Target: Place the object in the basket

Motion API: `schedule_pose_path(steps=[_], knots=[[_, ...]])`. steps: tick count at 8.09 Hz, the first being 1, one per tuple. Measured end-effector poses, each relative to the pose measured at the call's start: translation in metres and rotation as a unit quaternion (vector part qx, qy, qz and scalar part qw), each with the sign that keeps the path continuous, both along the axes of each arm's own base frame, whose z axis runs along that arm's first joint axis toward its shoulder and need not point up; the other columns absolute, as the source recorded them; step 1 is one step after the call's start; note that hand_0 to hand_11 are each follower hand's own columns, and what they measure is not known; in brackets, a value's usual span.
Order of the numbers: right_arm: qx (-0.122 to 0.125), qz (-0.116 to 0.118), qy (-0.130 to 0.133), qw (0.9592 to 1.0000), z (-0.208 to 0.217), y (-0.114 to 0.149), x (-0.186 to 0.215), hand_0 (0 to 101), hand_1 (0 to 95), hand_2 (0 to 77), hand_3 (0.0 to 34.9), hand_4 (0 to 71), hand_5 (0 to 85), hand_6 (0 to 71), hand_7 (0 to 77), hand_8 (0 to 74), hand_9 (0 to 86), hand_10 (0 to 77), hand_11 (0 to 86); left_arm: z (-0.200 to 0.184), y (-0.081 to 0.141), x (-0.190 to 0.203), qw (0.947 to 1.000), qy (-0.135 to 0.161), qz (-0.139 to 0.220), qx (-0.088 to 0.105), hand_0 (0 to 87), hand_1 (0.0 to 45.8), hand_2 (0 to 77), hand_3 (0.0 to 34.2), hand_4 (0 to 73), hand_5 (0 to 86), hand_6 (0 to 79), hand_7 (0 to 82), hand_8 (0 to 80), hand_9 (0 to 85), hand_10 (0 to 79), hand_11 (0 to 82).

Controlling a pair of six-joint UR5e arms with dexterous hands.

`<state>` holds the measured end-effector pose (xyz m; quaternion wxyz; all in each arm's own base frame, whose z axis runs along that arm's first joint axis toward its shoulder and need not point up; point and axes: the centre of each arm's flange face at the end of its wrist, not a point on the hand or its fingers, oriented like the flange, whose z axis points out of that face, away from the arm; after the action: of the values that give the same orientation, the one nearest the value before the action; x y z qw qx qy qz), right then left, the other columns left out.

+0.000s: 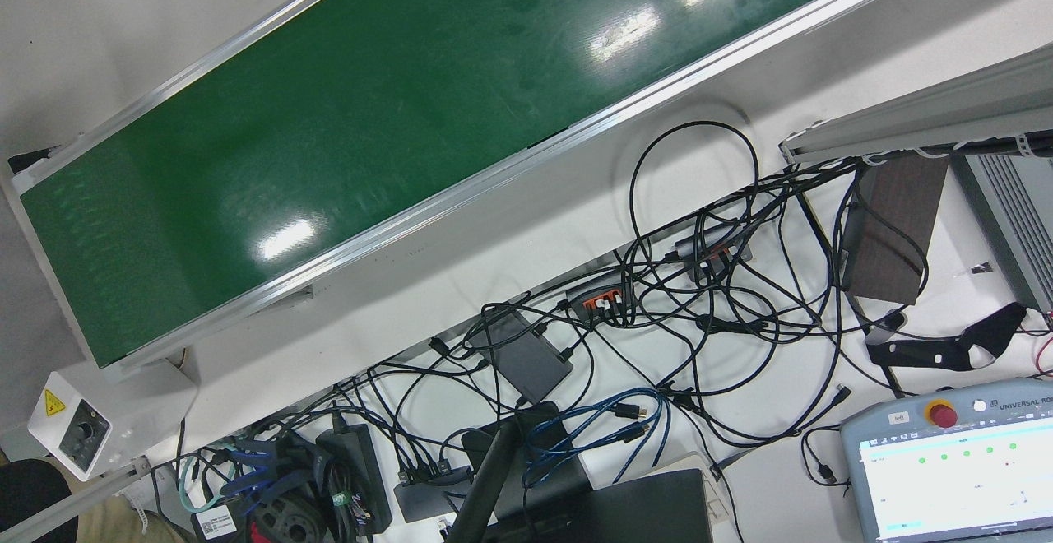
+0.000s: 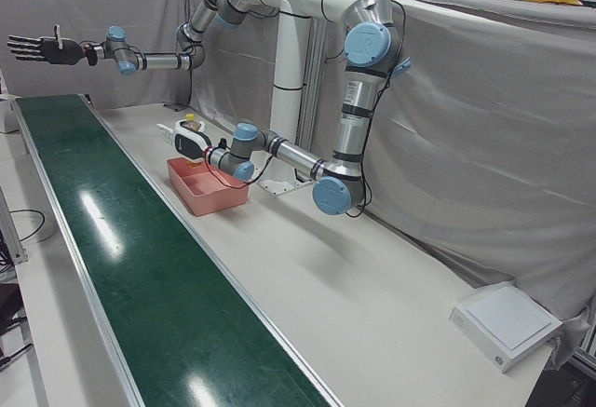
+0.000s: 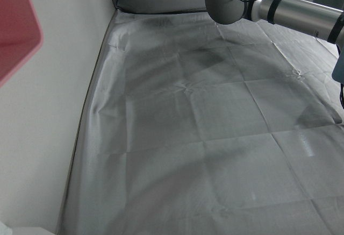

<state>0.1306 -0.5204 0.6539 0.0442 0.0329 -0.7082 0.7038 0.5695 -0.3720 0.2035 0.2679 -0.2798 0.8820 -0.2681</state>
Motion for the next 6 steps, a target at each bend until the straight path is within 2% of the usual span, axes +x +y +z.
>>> schedule_pose_path(steps=[1,2,6], knots=[[0.000,0.000,0.000,1.0000,0.000,0.000,0.000,0,0.0,0.5,0.3,0.0,0.0,0.0,0.5,0.0,0.0,0.0,0.0,0.000,0.000,-0.001,1.0000,0.000,0.000,0.000,50.2,15.3,9.3,0.0,23.5,16.9,0.0,0.5,5.4,8.2,3.8,8.2],[0.000,0.000,0.000,1.0000,0.000,0.000,0.000,0,0.0,0.5,0.3,0.0,0.0,0.0,0.5,0.0,0.0,0.0,0.0,-0.002,0.001,-0.003,1.0000,0.000,0.001,0.000,49.8,6.5,2.2,0.0,12.5,4.9,0.0,1.1,6.0,8.2,3.8,8.2],[0.000,0.000,0.000,1.0000,0.000,0.000,0.000,0,0.0,0.5,0.3,0.0,0.0,0.0,0.5,0.0,0.0,0.0,0.0,-0.012,0.002,-0.016,1.0000,0.003,0.000,-0.002,49.4,7.6,0.0,0.0,15.3,7.6,0.0,1.6,6.0,8.2,3.8,6.5]])
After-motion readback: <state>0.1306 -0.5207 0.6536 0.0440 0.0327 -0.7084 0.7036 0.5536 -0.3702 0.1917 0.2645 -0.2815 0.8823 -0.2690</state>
